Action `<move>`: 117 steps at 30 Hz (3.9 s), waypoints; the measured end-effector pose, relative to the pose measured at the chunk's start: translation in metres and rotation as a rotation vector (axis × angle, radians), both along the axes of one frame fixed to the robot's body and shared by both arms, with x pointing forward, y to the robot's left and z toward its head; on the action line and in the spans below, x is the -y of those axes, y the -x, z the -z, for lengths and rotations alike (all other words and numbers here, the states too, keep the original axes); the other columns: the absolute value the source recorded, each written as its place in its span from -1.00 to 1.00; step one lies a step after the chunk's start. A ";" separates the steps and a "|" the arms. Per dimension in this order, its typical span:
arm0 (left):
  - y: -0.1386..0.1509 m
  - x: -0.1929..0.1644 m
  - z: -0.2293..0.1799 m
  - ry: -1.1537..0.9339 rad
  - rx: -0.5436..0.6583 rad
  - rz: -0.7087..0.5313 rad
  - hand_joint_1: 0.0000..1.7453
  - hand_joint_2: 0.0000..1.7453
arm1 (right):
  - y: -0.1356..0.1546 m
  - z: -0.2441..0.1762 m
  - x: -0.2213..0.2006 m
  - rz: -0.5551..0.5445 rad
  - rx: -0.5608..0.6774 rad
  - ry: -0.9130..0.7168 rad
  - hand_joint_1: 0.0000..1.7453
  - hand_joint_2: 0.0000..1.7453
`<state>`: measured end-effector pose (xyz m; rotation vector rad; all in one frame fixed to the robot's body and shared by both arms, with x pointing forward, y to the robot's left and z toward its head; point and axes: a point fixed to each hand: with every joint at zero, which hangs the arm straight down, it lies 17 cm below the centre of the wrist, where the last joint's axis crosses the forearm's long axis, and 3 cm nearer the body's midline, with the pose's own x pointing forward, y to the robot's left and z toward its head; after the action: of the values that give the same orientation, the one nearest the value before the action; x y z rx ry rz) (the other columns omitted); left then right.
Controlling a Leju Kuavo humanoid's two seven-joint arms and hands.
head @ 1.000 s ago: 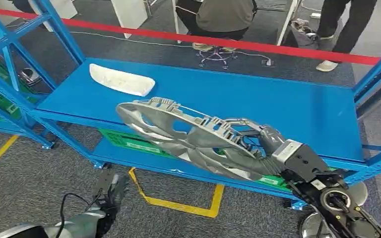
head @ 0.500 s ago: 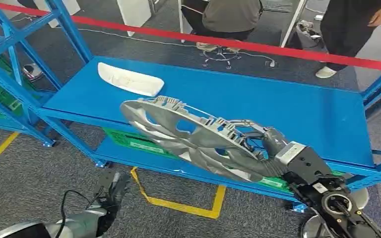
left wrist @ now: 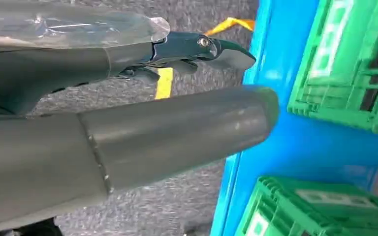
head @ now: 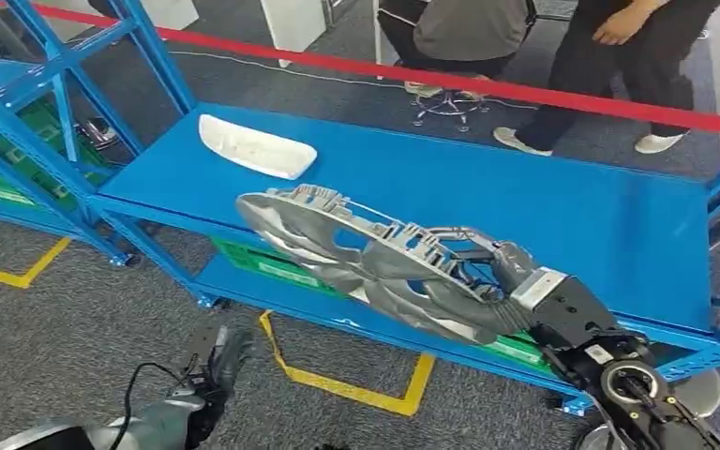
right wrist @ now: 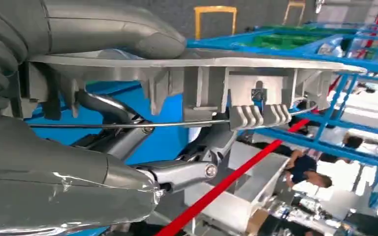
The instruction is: Take the parts from the cabinet and place them on the table.
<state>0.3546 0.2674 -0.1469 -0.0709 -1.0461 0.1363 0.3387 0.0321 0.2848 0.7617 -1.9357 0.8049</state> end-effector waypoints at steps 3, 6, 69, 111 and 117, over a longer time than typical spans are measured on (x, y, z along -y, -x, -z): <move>0.004 0.000 0.002 0.000 -0.006 0.000 -1.00 -1.00 | 0.001 0.003 0.000 -0.002 -0.007 0.001 1.00 1.00; 0.001 -0.001 0.001 -0.002 -0.001 -0.001 -1.00 -1.00 | 0.001 0.003 0.000 -0.001 -0.007 0.001 1.00 1.00; 0.016 -0.001 0.012 -0.003 -0.046 0.007 -1.00 -1.00 | 0.006 0.010 0.020 0.040 -0.011 -0.009 1.00 1.00; 0.021 -0.002 0.017 -0.013 -0.069 0.020 -1.00 -1.00 | 0.011 0.002 0.023 0.044 0.006 -0.024 1.00 1.00; 0.025 0.002 0.019 -0.007 -0.075 0.022 -1.00 -1.00 | 0.011 -0.001 0.024 0.047 0.012 -0.030 1.00 1.00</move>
<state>0.3298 0.2655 -0.1657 -0.0704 -0.9709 0.1139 0.3277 0.0081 0.2858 0.7279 -1.9730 0.7552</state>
